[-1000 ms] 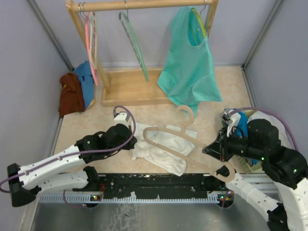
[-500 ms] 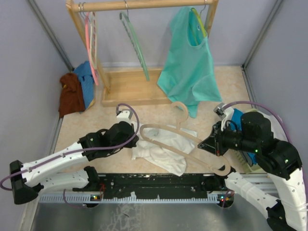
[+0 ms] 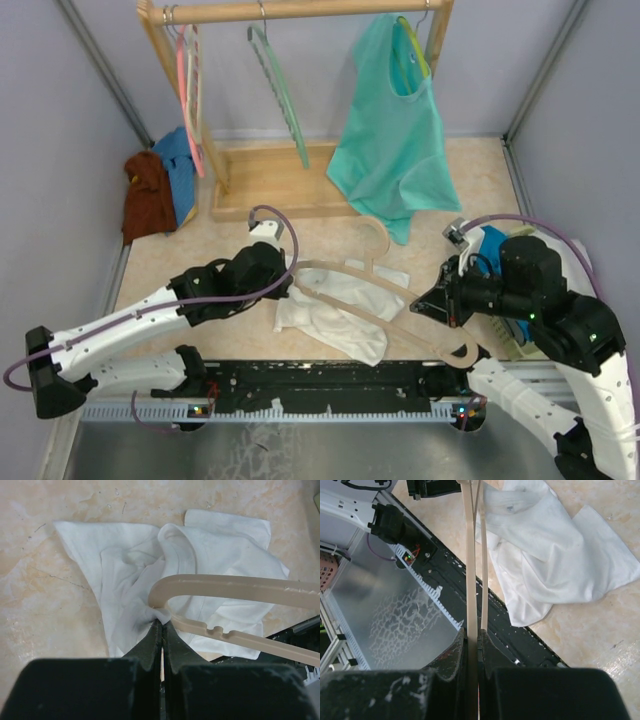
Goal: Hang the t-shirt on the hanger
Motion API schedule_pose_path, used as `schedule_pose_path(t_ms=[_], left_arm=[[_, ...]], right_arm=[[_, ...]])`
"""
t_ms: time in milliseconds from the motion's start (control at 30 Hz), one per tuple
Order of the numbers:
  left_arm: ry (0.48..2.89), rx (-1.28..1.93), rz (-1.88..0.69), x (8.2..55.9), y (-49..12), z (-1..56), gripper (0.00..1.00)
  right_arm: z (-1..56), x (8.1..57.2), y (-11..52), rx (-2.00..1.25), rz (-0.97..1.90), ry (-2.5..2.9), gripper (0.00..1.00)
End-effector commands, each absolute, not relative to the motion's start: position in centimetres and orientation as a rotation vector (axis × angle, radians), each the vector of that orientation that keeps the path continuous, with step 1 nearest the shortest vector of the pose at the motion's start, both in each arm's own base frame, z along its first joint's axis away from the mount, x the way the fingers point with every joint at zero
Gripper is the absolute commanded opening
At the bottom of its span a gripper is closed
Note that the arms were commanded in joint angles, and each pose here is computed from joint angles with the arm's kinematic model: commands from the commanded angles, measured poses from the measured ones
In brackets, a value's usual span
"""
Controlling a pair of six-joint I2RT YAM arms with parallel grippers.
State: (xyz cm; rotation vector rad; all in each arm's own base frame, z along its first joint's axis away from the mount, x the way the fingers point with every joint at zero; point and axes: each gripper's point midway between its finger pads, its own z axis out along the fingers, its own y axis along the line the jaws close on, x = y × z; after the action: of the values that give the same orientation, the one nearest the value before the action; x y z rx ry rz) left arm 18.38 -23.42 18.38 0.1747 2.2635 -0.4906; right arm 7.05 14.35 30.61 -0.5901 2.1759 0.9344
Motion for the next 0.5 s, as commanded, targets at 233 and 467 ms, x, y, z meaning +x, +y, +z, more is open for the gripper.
schedule_pose_path(t_ms=[233,467], left_arm=[[2.232,0.171,-0.479,19.5,-23.7,20.3,0.0],[2.242,0.155,-0.466,19.3,-22.9,20.6,0.0]], right_arm=[[33.4,5.3,14.2,-0.611,0.999,2.092,0.0],[33.1,4.8,13.8,-0.605,1.001,2.116,0.0]])
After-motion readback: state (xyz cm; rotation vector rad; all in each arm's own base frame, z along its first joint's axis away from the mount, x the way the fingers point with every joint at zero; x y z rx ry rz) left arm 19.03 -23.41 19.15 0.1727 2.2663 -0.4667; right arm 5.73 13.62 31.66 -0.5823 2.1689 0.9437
